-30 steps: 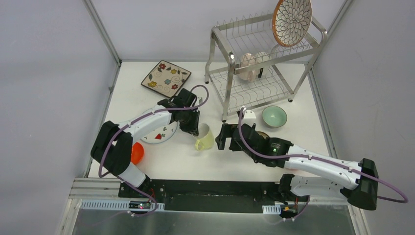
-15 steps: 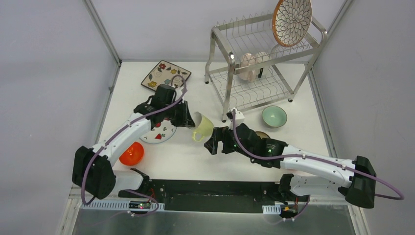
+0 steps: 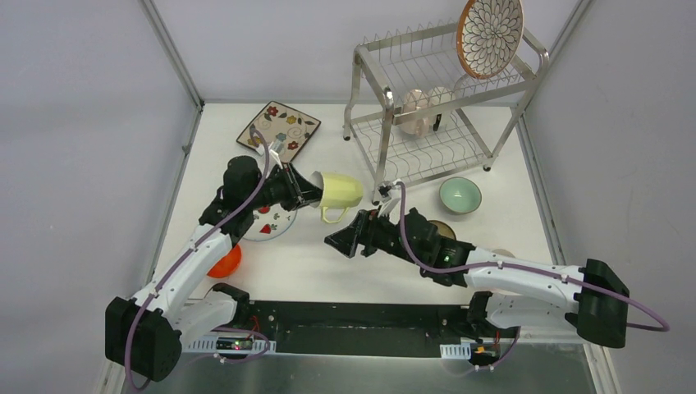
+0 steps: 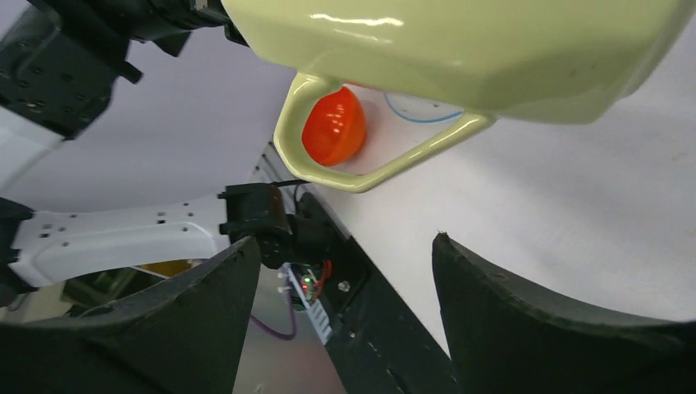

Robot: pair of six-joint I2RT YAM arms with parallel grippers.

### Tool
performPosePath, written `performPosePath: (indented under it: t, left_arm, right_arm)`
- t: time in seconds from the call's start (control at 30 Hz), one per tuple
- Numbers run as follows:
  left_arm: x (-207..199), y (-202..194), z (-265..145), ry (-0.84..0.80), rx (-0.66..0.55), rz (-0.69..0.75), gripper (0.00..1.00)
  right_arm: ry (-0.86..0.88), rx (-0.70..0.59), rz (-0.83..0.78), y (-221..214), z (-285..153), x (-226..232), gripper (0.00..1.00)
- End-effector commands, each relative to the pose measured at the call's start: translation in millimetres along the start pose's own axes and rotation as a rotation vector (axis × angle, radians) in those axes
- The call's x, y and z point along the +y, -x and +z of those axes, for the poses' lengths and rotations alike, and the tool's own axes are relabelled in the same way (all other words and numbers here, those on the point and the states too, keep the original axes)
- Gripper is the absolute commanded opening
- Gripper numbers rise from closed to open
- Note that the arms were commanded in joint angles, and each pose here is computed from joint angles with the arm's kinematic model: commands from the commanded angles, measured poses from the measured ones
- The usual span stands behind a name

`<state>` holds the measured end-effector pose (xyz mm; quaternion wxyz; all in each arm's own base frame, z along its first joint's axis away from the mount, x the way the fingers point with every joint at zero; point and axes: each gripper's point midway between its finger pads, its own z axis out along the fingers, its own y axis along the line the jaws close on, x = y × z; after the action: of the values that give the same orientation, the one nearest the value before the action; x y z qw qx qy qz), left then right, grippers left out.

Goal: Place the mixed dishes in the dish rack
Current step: Pick up the cup at the center of the board.

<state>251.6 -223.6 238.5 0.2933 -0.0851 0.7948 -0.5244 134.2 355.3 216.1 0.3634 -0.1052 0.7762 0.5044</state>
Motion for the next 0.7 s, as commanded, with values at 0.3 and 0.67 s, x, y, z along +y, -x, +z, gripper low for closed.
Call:
performPosePath:
  t: [0.3, 0.67]
  left_arm:
    - [-112.3, 18.0, -42.1, -0.507, -0.117, 0.1, 0.0]
    - [-125.3, 12.8, -55.3, -0.612, -0.125, 0.109, 0.0]
  right_arm:
    - [0.368, -0.159, 0.277, 46.6, -3.8, 82.4, 0.67]
    - [0.434, -0.264, 0.406, 70.2, -4.0, 90.2, 0.55]
